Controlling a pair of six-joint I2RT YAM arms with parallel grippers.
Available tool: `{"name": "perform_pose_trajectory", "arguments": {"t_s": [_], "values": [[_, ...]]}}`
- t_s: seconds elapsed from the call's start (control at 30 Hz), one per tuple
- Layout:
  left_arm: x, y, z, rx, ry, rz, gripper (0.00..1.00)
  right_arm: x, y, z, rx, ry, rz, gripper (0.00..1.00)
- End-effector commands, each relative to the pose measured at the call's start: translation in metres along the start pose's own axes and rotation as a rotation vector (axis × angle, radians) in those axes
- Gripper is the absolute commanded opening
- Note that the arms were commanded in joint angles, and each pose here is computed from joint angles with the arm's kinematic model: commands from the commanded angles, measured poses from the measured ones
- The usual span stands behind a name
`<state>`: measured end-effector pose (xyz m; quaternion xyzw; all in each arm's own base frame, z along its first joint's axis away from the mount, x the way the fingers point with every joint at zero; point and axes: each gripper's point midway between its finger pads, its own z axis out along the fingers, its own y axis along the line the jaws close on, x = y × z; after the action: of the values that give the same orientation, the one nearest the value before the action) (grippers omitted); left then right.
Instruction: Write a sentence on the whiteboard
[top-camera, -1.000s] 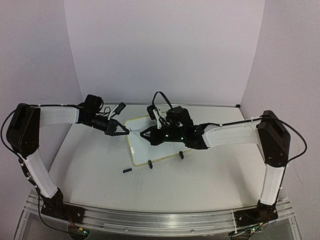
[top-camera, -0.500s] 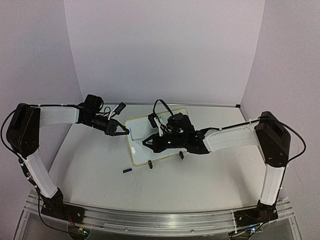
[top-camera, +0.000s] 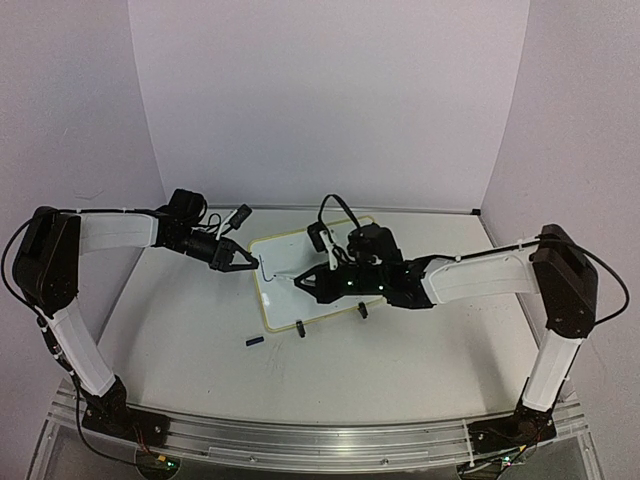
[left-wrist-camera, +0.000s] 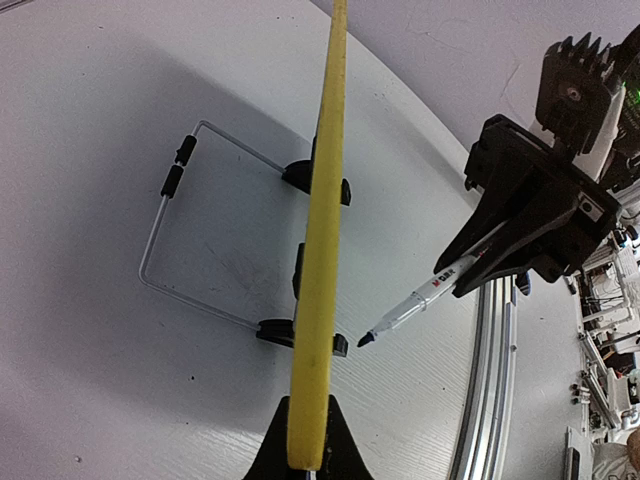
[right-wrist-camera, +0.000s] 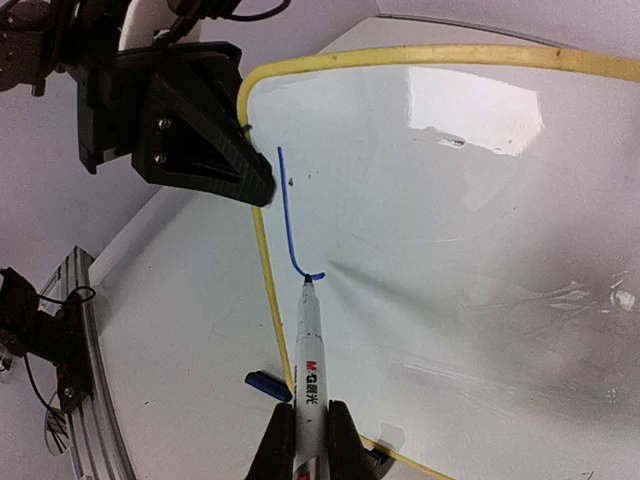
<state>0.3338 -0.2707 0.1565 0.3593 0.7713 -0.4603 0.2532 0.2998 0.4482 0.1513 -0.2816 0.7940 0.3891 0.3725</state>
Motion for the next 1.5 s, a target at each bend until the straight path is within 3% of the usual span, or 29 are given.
{"name": "perform_pose_trajectory", "arguments": {"t_s": [0.0, 1.0, 1.47], "values": [[-0.015, -0.003, -0.005, -0.022, -0.014, 0.07, 0.0, -0.034, 0.02, -0.021, -0.059, -0.094, -0.024, 0.0], [-0.016, -0.003, -0.006, -0.028, -0.014, 0.076, 0.0, -0.043, -0.004, 0.007, -0.003, -0.103, 0.016, 0.0], [-0.016, -0.002, -0.006, -0.033, -0.012, 0.075, 0.0, -0.015, -0.005, 0.016, -0.037, -0.023, 0.031, 0.0]]}}
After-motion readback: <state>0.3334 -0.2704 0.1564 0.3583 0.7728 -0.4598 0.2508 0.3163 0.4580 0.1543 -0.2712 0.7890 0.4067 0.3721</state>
